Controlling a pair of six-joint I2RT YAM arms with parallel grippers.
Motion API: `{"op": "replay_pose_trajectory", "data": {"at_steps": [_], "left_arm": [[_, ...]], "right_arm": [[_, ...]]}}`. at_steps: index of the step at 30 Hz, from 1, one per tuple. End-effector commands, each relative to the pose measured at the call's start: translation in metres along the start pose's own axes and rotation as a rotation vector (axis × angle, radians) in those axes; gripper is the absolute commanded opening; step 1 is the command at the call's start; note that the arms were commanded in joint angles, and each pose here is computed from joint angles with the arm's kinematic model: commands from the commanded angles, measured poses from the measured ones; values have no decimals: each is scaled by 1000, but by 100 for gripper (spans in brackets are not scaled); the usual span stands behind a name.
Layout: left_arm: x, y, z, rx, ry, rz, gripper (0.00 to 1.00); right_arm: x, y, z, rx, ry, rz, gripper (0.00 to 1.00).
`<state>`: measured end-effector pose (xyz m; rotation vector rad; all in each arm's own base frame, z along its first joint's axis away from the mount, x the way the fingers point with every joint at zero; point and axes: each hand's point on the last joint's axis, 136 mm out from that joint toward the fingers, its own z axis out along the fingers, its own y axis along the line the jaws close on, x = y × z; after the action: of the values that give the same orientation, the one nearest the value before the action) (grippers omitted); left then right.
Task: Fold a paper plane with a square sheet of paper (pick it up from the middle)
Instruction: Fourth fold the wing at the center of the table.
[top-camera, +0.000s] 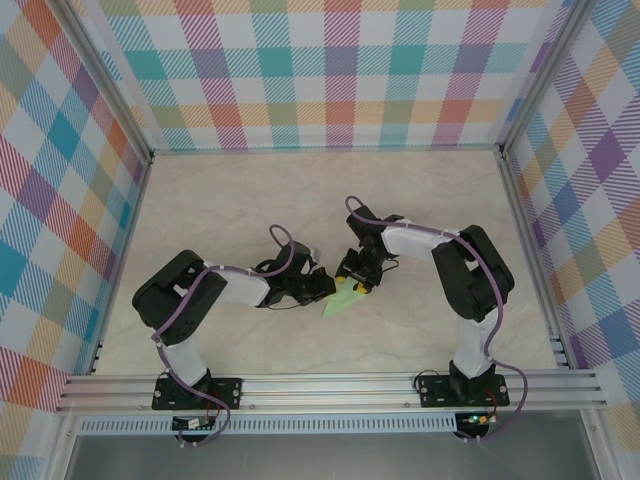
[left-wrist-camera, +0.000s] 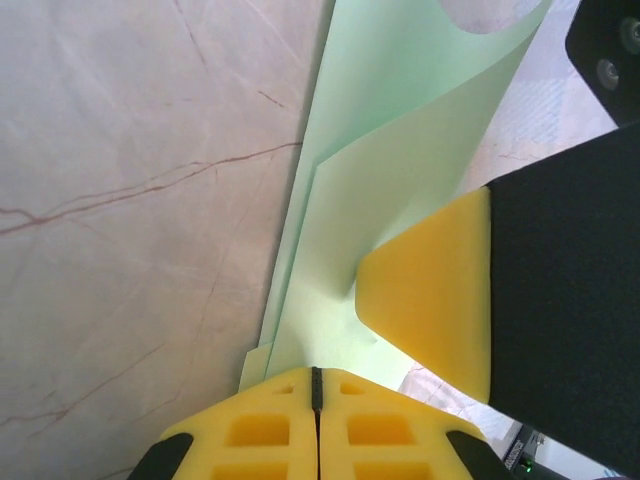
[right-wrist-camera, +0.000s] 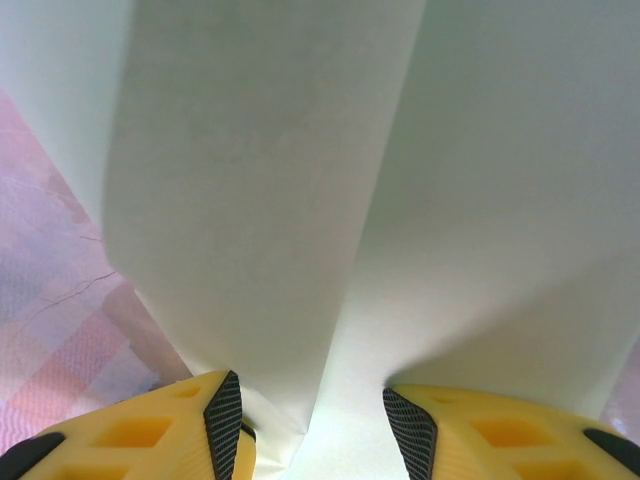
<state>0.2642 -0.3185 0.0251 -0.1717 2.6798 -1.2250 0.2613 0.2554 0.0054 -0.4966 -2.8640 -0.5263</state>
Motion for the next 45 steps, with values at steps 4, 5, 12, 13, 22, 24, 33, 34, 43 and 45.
{"op": "replay_pose_trajectory", "data": {"at_steps": [4, 5, 12, 13, 22, 24, 33, 34, 43, 45], "left_arm": [[-4, 5, 2, -30, 0, 4, 5], [-3, 5, 1, -35, 0, 3, 5], [2, 21, 0, -111, 15, -15, 4], [3, 26, 0, -136, 18, -16, 4], [11, 46, -1, -236, 43, -17, 2], [11, 46, -1, -240, 46, -13, 2], [11, 45, 1, -246, 62, 4, 1], [12, 44, 1, -244, 64, 9, 1], [12, 37, 2, -222, 78, 34, 1], [12, 33, 2, -208, 84, 49, 2]], "right_arm": [[0, -84, 49, 298, 12, 55, 50], [0, -83, 48, 293, 11, 53, 50], [-9, -43, 21, 162, -47, -22, 52], [-11, -31, 10, 121, -75, -48, 52], [-18, 25, -72, -172, -324, -223, 53], [-11, 34, -75, -260, -328, -286, 51], [5, 52, -44, -400, -180, -378, 25], [5, 52, -41, -401, -169, -380, 24], [2, 40, -17, -344, -124, -351, 20], [-1, 34, -15, -312, -131, -333, 19]]}}
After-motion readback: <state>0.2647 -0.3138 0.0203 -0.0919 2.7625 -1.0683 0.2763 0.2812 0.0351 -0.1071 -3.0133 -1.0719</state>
